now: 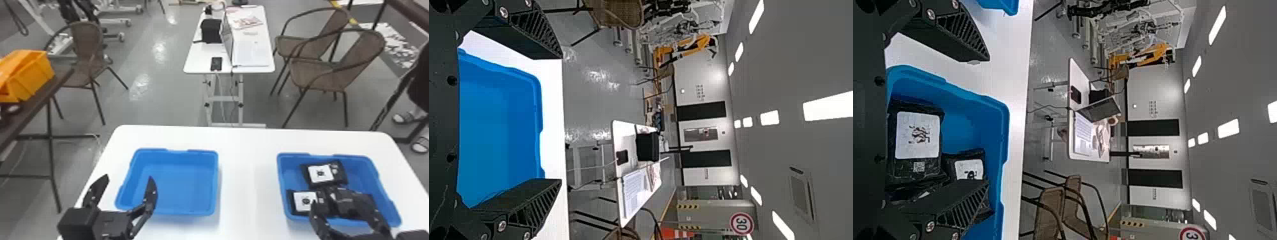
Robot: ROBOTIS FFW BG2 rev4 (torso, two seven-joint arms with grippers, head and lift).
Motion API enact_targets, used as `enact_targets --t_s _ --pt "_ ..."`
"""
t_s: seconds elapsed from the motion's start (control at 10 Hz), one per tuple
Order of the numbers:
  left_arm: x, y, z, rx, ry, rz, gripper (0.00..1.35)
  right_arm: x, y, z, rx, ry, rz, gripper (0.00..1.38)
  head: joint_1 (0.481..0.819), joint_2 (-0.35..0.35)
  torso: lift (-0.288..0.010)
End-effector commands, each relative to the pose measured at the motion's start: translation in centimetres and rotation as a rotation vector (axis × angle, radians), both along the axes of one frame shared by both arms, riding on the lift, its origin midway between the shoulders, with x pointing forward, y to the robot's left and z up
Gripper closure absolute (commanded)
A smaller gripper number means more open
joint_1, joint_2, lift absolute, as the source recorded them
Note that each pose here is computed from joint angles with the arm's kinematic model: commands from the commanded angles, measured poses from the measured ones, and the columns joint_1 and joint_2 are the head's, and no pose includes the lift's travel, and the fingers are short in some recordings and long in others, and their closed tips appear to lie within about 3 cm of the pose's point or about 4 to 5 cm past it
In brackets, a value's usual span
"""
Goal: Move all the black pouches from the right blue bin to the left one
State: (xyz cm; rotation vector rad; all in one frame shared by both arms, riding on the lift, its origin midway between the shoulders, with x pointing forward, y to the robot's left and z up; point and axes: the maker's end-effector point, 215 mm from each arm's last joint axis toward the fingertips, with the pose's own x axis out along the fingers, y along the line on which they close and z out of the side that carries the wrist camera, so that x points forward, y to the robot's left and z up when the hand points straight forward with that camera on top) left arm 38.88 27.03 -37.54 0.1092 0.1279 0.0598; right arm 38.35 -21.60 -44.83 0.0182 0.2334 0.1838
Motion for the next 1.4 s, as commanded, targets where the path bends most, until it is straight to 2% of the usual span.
enact_targets --t_s 0.0,0.7,0.8,1.0,1.3 --pt "0.0 0.0 0.0 0.000 0.000 0.000 0.14 0.0 0.1 0.0 0.003 0.000 -0.002 0.15 0.695 0.080 0.010" --pt "0.0 0.0 0.1 0.000 -0.004 -0.004 0.14 -0.1 0.0 -0.1 0.006 0.006 -0.006 0.15 0.695 0.080 0.010" --pt "0.0 0.0 0.0 0.000 -0.001 -0.004 0.14 -0.1 -0.7 -0.5 0.022 0.020 -0.046 0.15 0.695 0.079 0.010" --pt "0.0 0.0 0.0 0.000 -0.001 -0.004 0.14 1.2 -2.8 -1.3 0.038 0.036 -0.125 0.15 0.695 0.057 0.010" --pt "0.2 -0.1 0.1 -0.005 -0.004 -0.007 0.14 4.6 -7.3 -3.3 0.008 0.098 -0.216 0.14 0.695 0.017 0.010"
